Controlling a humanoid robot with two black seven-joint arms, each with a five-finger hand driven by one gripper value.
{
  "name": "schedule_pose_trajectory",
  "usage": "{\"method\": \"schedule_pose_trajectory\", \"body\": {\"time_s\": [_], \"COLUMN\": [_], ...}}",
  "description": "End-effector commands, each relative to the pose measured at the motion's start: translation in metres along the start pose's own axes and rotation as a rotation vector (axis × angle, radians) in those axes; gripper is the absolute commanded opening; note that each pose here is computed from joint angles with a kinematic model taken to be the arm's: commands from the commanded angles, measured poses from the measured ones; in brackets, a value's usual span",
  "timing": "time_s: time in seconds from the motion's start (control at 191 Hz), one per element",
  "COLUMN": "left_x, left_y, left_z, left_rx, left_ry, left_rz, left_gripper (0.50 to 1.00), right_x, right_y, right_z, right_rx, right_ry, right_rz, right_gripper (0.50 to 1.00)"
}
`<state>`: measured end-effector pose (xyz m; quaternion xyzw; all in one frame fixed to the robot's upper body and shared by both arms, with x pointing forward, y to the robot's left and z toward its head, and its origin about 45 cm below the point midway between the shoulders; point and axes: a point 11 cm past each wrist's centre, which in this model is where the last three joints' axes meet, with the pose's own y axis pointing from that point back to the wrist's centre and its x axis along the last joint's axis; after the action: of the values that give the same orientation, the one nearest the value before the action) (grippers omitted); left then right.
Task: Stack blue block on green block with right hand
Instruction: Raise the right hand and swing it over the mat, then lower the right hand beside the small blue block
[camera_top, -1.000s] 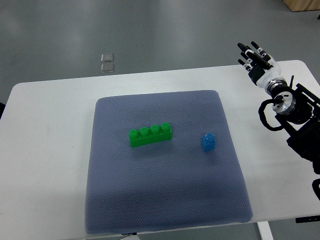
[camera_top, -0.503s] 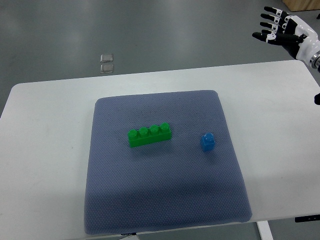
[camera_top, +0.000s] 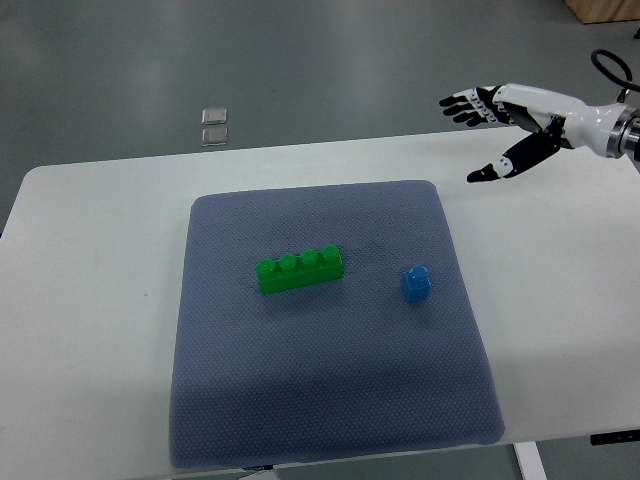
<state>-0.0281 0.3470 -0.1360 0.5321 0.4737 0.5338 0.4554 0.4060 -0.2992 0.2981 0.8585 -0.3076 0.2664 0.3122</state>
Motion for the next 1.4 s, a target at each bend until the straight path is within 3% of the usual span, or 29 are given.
{"method": "schedule_pose_trajectory", "body": {"time_s": [0.0, 0.419, 0.77, 1.393], "left_x": [0.000, 0.000, 0.000, 0.000], "left_y": [0.000, 0.000, 0.000, 0.000], "left_z": [0.000, 0.000, -0.001, 0.000], "left_rx": [-0.001, -0.001, 0.001, -0.001], "left_ry": [0.000, 0.000, 0.000, 0.000], "left_rz": [0.000, 0.000, 0.000, 0.000], "left_gripper": [1.000, 1.000, 1.000, 1.000], "right_x": [-0.025, -0.065, -0.105, -0.118], "right_y": [-0.002, -0.022, -0.056, -0.074], "right_z": [0.001, 0.008, -0.017, -0.012], "right_rx": [-0.055, -0.149, -0.070, -0.141], "right_ry": [0.148, 0.359, 0.403, 0.411], "right_rz": [-0.104, -0.258, -0.370, -0.361], "right_gripper": [0.913, 0.913, 0.913, 0.909]}}
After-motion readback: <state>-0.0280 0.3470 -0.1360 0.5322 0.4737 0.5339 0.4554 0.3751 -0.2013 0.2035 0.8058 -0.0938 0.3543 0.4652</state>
